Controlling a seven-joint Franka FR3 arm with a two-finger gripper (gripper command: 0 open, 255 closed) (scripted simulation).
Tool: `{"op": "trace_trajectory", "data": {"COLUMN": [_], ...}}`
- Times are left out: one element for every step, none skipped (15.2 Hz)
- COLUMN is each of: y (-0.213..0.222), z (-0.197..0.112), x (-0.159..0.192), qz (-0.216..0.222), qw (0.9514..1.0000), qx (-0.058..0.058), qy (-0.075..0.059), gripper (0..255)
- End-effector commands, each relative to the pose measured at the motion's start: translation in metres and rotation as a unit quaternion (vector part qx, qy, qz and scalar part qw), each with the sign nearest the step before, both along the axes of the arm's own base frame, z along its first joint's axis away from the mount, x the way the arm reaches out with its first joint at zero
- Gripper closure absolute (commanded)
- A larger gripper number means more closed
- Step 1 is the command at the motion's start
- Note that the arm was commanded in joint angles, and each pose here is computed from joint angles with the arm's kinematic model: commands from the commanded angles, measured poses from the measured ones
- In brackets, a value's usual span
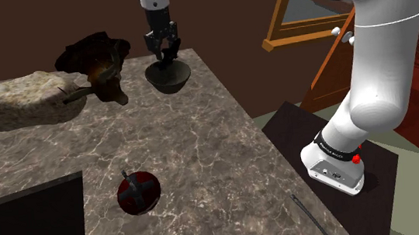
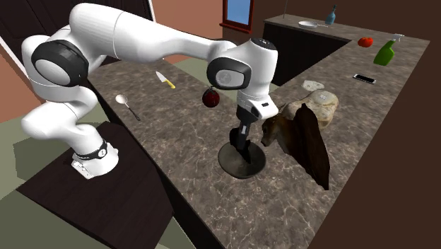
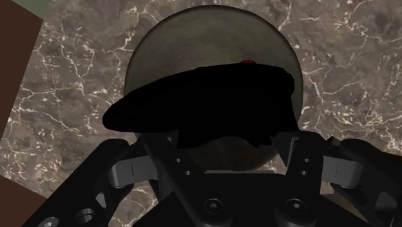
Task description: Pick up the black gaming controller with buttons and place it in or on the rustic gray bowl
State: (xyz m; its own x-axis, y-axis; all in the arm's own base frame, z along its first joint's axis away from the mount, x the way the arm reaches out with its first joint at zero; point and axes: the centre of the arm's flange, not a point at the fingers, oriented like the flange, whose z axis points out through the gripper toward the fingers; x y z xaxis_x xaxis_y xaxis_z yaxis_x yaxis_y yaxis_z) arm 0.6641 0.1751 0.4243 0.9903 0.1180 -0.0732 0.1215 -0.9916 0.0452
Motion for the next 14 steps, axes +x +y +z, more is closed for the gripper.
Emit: {"op": "trace_trajectory", "data": {"y": [-0.001, -0.001, -0.001, -0.001, -0.001, -0.001, -0.001, -0.001, -0.001, -0.001, -0.001, -0.001, -0.001, -0.001], "z": [-0.011, -0.016, -0.021, -0.027, -0.032, -0.037, -0.042, -0.048, -0.053, -0.058, -0.058, -0.058, -0.058, -0.058], "x": [0.001, 0.001, 0.001, 0.001, 0.001, 0.001, 0.001, 0.001, 0.001, 0.001, 0.001, 0.001, 0.001, 0.001], "qz": [0.000, 0.000, 0.000, 0.000, 0.000, 0.000, 0.000, 0.000, 0.000, 0.000, 0.000, 0.000, 0.000, 0.000], "qw": [1.0000, 1.0000, 1.0000, 1.0000, 1.0000, 1.0000, 1.0000, 1.0000, 1.0000, 1.0000, 1.0000, 1.0000, 1.0000, 1.0000], "qx": [0.000, 0.000, 0.000, 0.000, 0.000, 0.000, 0.000, 0.000, 0.000, 0.000, 0.000, 0.000, 0.000, 0.000], "qy": [0.000, 0.000, 0.000, 0.000, 0.000, 0.000, 0.000, 0.000, 0.000, 0.000, 0.000, 0.000, 0.000, 0.000], "gripper": [255, 255, 255, 255, 255, 255, 255, 255, 255, 255, 255, 255, 255, 255]}}
